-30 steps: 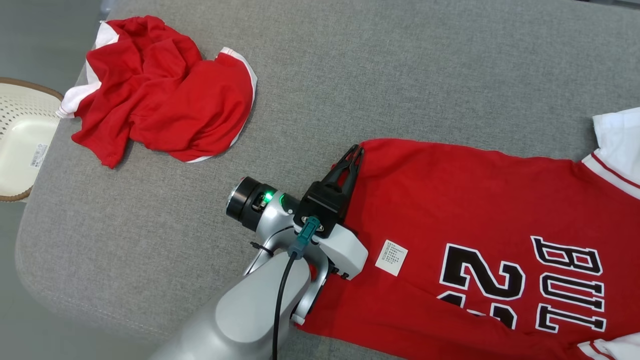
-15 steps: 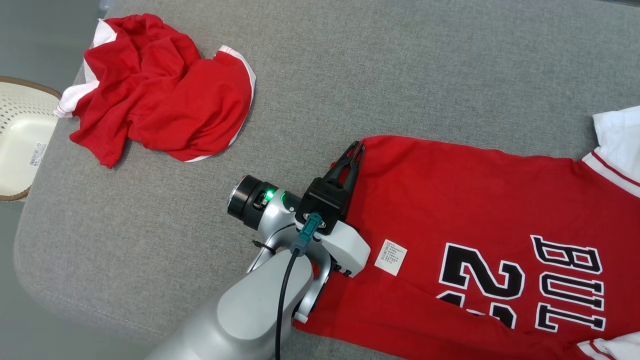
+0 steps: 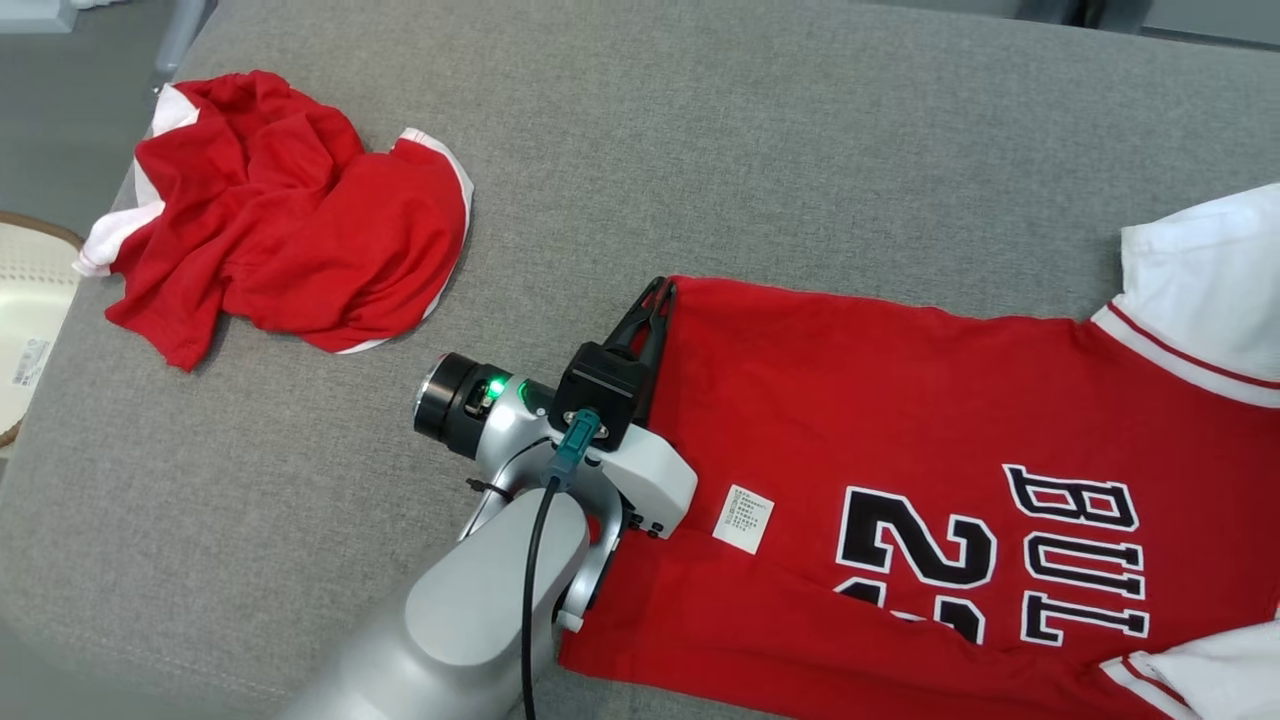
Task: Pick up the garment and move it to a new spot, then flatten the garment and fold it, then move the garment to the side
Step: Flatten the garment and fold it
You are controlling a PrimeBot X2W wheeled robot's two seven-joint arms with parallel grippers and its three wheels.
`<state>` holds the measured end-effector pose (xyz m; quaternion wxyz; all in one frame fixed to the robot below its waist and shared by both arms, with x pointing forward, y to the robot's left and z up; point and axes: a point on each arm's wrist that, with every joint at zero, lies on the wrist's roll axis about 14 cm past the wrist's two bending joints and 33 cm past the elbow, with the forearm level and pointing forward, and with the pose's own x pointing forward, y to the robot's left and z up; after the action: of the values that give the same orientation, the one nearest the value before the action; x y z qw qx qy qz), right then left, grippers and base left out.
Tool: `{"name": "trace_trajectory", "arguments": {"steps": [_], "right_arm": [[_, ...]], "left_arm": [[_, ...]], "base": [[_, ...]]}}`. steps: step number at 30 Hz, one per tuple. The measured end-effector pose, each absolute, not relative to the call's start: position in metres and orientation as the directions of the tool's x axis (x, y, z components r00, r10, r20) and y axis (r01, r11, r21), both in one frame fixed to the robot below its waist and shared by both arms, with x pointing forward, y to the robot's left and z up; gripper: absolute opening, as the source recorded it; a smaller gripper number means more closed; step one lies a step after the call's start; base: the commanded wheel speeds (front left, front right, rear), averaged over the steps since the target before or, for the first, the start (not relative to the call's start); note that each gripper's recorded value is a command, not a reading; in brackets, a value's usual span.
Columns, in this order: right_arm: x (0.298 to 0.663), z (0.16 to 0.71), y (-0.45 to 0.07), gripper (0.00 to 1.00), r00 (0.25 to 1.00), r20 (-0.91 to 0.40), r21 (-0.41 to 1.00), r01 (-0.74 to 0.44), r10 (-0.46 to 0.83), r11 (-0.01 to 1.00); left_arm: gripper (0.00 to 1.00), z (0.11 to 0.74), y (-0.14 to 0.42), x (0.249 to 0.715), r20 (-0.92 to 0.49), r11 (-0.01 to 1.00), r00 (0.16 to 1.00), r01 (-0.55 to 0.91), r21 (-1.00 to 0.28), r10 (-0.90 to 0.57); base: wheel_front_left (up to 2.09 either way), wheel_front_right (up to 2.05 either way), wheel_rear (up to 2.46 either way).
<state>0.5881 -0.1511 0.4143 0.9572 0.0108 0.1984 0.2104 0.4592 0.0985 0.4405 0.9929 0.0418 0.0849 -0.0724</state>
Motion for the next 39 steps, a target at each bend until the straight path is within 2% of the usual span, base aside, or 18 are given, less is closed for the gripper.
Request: {"name": "trace_trajectory", "arguments": {"steps": [7, 19, 34, 39], "right_arm": [[0.565, 0.436, -0.156, 0.00, 0.860, -0.279, 0.134, -0.405, 0.427, 0.904], [0.518, 0.459, -0.179, 0.00, 0.889, -0.222, 0.213, -0.358, 0.402, 0.909], [0.446, 0.438, -0.196, 0.00, 0.865, -0.309, 0.304, -0.303, 0.394, 0.903], [0.435, 0.438, -0.205, 0.00, 0.852, -0.343, 0.302, -0.298, 0.395, 0.906]], "left_arm": [[0.00, 0.448, 0.104, 0.462, -0.152, 0.984, 0.979, 0.152, 0.089, -0.137], [0.00, 0.449, 0.110, 0.449, -0.155, 0.978, 0.975, 0.178, 0.109, -0.161], [0.00, 0.445, 0.119, 0.427, -0.179, 0.957, 0.964, 0.228, 0.178, -0.196], [0.00, 0.437, 0.115, 0.414, -0.214, 0.942, 0.951, 0.268, 0.202, -0.225]], "base": [[0.00, 0.00, 0.00], [0.00, 0.00, 0.00], [0.00, 0.00, 0.00], [0.00, 0.00, 0.00]]}}
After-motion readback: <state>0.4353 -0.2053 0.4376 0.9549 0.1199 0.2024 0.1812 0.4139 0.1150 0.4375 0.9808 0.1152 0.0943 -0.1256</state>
